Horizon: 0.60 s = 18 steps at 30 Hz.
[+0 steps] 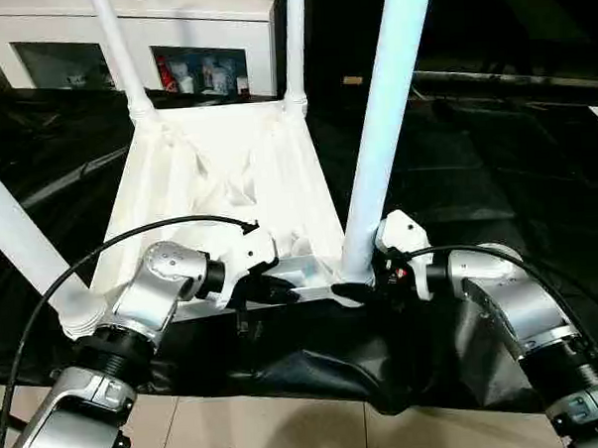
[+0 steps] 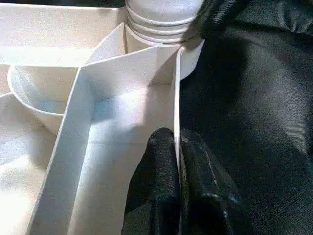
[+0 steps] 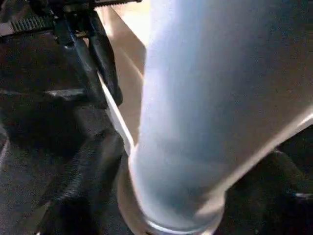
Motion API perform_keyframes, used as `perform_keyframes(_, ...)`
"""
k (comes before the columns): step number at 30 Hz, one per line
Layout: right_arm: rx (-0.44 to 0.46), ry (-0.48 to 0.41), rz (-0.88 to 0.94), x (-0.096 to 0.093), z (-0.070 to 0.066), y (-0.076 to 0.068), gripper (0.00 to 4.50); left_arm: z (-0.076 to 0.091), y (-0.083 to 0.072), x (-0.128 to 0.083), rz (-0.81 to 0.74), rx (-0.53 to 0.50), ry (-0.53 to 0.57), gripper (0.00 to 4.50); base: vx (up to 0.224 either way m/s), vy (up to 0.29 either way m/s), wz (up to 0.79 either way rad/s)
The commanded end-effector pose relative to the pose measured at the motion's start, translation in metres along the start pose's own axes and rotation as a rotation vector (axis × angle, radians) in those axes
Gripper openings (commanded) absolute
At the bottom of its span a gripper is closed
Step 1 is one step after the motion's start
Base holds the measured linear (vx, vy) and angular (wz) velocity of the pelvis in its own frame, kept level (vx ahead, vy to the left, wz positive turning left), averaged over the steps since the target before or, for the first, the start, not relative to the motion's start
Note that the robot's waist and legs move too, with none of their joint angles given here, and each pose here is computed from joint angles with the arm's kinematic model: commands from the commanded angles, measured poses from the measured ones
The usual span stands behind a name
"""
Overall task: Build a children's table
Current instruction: Rotate leg to tighten
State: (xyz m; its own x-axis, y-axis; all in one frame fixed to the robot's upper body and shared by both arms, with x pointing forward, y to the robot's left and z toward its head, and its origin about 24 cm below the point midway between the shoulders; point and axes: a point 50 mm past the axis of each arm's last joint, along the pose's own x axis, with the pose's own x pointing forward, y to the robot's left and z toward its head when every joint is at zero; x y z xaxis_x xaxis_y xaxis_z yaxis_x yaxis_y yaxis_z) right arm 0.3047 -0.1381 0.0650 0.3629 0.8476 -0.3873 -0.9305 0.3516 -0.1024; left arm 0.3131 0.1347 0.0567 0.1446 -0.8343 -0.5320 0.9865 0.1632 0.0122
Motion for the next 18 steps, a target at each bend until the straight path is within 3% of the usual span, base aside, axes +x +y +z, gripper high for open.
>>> perform_keyframes(1,-0.009,0.026,0.012,0.0045,-0.0033,0.0019,3.17,0.0222,0.0004,0.0008,-0.023,0.064,-0.095,0.00,0.000,0.000,0.00)
perform_keyframes(12,-0.024,0.047,-0.007,0.0080,-0.0109,0.0027,2.72,0.0214,-0.0006,0.0017,-0.027,0.065,-0.088,0.00,0.000,0.000,0.00)
perform_keyframes(14,-0.001,0.025,-0.012,0.0087,-0.0103,0.0026,2.61,0.0215,-0.0006,0.0018,-0.026,0.064,-0.089,0.00,0.000,0.000,0.00)
perform_keyframes(18,0.128,-0.082,-0.101,0.0144,-0.0111,-0.0011,2.58,0.0201,0.0045,0.0051,0.033,0.044,-0.074,0.00,0.000,0.000,0.00)
